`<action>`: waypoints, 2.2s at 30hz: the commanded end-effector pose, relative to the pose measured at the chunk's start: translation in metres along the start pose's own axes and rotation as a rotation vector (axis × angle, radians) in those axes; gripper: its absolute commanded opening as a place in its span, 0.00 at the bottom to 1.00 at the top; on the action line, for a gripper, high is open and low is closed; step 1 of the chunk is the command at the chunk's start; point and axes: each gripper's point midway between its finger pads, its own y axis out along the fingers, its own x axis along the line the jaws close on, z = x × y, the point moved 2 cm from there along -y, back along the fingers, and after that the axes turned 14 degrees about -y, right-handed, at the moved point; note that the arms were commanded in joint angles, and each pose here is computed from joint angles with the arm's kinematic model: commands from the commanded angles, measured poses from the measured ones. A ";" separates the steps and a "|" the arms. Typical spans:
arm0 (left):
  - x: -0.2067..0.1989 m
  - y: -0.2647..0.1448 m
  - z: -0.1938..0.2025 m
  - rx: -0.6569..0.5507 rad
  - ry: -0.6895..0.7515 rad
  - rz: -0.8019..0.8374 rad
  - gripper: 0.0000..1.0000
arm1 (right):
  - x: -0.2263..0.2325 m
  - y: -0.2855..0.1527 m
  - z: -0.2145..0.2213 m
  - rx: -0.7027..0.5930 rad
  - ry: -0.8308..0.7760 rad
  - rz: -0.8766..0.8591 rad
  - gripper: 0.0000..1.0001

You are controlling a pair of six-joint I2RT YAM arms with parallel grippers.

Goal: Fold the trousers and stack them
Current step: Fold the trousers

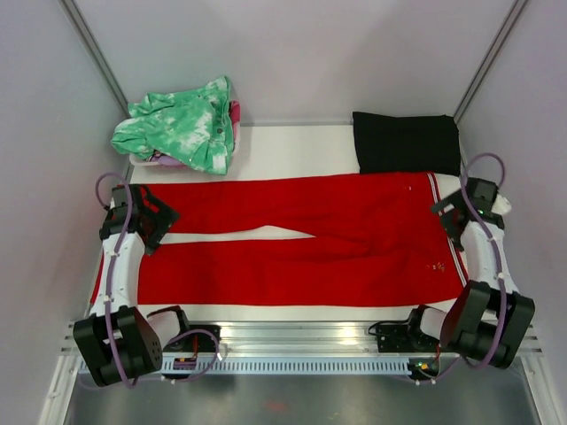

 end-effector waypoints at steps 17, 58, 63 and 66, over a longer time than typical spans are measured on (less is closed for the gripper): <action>-0.002 -0.007 0.027 0.167 0.106 0.061 0.96 | -0.139 -0.026 0.097 0.040 0.481 0.483 0.97; 0.191 -0.002 -0.062 -0.433 -0.859 -0.433 0.88 | -0.128 0.029 0.126 0.336 0.361 0.421 0.00; 0.209 0.002 -0.070 -0.416 -0.818 -0.483 0.82 | -0.129 0.029 0.120 0.318 0.358 0.432 0.00; 0.216 0.012 -0.063 -0.397 -0.810 -0.485 0.82 | -0.128 0.029 0.120 0.309 0.371 0.426 0.00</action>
